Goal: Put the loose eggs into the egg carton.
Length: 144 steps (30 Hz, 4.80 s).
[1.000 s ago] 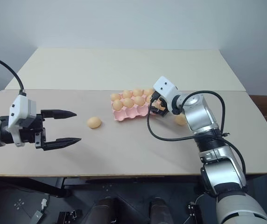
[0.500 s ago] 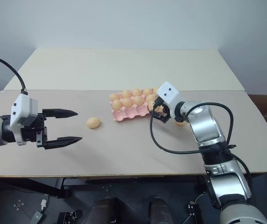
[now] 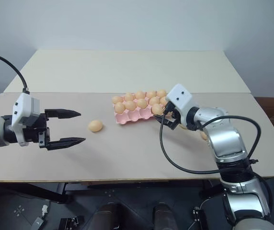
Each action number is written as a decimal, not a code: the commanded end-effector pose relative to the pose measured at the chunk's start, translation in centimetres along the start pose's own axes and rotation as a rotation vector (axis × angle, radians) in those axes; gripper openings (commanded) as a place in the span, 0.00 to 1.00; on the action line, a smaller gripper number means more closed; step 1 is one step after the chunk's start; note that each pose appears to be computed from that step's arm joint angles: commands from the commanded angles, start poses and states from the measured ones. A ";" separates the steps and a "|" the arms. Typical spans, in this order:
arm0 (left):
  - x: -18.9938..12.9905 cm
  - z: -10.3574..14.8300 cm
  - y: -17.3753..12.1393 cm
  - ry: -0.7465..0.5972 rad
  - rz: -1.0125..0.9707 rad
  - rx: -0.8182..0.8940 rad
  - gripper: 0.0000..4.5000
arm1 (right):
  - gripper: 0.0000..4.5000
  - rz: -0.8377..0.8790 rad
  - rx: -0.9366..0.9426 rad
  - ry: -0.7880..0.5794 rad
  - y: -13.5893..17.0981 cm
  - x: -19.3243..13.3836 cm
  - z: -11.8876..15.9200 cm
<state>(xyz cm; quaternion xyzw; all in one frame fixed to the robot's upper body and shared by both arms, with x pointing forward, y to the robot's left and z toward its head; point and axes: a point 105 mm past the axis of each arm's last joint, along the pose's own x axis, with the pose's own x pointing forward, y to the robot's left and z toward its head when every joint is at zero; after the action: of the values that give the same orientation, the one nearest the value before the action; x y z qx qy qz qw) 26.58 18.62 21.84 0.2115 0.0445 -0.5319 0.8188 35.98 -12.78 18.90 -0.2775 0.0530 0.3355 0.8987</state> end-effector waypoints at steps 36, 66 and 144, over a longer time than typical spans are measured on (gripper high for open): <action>1.0 2.9 -0.1 -0.042 -0.097 0.102 1.00 | 0.99 -0.024 0.038 0.098 -2.5 -21.4 1.4; 5.0 4.6 -0.8 -0.139 -0.335 0.155 1.00 | 0.99 -0.269 0.329 0.371 -5.7 -13.2 -6.7; 0.0 0.6 -1.4 0.014 0.054 0.004 1.00 | 0.36 -0.112 0.333 0.001 2.0 8.2 3.5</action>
<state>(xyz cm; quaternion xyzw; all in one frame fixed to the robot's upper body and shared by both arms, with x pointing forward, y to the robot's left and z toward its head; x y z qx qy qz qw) 25.57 18.05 20.81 0.2031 0.0636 -0.5083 0.8345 40.64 -5.58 16.70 -0.1237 0.1291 0.2639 0.9478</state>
